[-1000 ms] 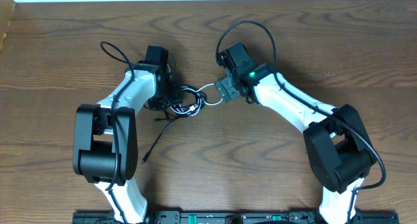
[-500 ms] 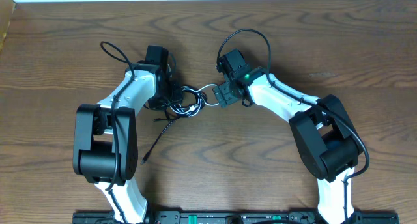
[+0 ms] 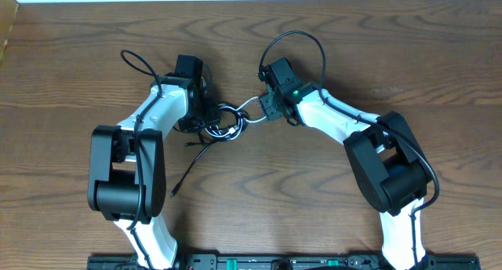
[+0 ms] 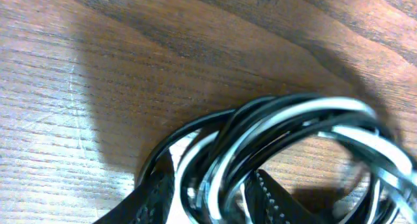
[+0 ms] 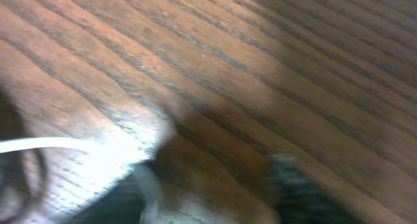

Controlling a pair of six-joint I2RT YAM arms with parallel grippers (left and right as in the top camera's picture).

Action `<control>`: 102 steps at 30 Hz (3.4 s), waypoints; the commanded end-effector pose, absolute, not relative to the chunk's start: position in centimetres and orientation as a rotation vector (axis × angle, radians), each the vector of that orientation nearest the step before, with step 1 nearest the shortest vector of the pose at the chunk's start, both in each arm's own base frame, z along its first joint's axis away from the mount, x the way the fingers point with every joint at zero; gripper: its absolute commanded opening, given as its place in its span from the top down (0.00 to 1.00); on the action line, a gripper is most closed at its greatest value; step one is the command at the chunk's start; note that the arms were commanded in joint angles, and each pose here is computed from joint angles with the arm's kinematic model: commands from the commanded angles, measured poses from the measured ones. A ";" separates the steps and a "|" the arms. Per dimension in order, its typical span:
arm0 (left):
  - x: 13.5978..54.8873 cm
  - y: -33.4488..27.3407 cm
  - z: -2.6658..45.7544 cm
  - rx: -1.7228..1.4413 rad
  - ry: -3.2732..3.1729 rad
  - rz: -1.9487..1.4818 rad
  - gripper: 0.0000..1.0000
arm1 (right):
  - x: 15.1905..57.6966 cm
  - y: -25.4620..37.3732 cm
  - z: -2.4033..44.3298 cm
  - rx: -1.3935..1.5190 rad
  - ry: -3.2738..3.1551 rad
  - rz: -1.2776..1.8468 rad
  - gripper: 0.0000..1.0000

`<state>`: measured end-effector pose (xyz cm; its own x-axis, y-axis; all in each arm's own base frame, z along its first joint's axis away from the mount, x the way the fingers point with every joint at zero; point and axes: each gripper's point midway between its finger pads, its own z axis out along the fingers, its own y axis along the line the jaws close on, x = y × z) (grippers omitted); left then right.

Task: Untangle cables

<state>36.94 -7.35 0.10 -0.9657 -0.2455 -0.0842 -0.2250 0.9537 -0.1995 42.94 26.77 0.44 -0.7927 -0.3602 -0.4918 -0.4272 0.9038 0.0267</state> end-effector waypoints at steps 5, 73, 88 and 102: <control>35.4 -7.0 -1.5 -0.381 3.053 -0.276 0.59 | 42.8 25.6 2.9 -0.537 2.590 0.190 0.99; 35.8 -5.7 -1.1 -0.168 3.041 -0.415 0.76 | 34.5 33.9 0.1 -1.366 2.390 0.472 0.89; 35.8 -5.7 -1.1 -0.169 3.042 -0.415 0.76 | 33.4 34.2 10.2 -1.388 2.184 0.698 0.99; 35.6 -6.0 -1.1 -0.165 3.047 -0.438 0.81 | 35.4 27.3 6.8 -1.381 2.384 0.283 0.99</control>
<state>36.83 -6.20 0.20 -0.9880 -0.1242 -0.0913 -0.0925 0.9515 -0.2935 34.62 29.08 8.23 -0.4466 -0.7595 -0.4729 -0.8786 0.4721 0.0716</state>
